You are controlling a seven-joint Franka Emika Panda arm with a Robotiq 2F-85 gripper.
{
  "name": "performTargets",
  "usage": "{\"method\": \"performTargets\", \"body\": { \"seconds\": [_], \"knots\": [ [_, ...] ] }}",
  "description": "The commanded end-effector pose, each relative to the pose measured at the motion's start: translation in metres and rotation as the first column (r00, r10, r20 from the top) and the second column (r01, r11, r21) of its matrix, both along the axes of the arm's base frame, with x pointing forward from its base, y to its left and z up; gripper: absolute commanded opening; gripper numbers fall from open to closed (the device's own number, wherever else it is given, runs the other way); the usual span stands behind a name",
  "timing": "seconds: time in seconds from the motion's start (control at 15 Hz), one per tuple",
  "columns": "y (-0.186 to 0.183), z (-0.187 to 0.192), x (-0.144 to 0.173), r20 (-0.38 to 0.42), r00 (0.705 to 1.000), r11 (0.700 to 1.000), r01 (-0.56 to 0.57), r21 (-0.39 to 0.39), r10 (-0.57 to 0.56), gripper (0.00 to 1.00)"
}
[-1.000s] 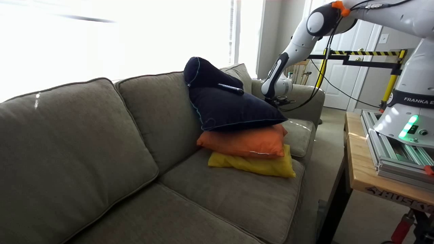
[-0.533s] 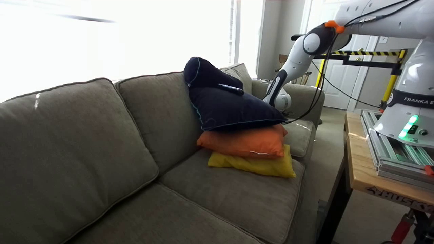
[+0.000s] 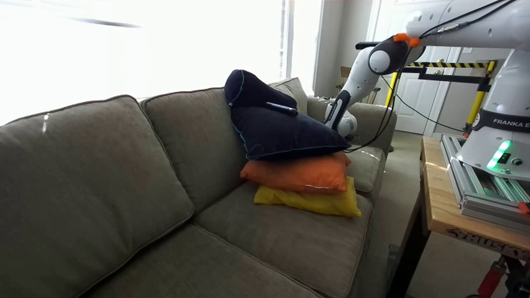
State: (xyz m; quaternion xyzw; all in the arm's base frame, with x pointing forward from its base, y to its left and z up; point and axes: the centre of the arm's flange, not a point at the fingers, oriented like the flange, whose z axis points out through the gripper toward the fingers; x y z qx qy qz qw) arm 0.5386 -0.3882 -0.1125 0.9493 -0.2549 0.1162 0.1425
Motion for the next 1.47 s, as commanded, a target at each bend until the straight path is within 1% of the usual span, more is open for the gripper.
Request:
{"method": "performTargets", "body": {
  "seconds": [0.0,0.2,0.4,0.53,0.73,0.8,0.87,1.07,1.2,1.27,1.4],
  "knots": [
    [-0.006,-0.027,0.011,-0.008,0.999,0.999,0.031,-0.029,-0.032,1.00],
    [-0.006,-0.031,0.008,-0.015,0.997,0.997,0.074,-0.006,-0.074,1.00],
    [-0.006,-0.039,0.002,-0.058,0.989,0.989,0.140,0.037,-0.138,1.00],
    [-0.005,-0.045,-0.002,-0.086,0.983,0.984,0.166,0.069,-0.160,1.00],
    [-0.003,-0.050,-0.003,-0.097,0.981,0.978,0.177,0.107,-0.167,1.00],
    [-0.002,-0.051,-0.003,-0.097,0.980,0.977,0.182,0.113,-0.171,0.75],
    [-0.001,-0.053,-0.003,-0.098,0.980,0.976,0.184,0.115,-0.173,0.74],
    [-0.001,-0.053,-0.002,-0.087,0.982,0.977,0.180,0.115,-0.170,0.50],
    [0.000,-0.051,0.000,-0.077,0.983,0.978,0.173,0.118,-0.165,0.37],
    [0.000,-0.051,0.000,-0.075,0.984,0.979,0.171,0.113,-0.163,0.32],
    [0.002,-0.046,-0.001,-0.075,0.984,0.978,0.171,0.118,-0.163,0.32]
  ]
}}
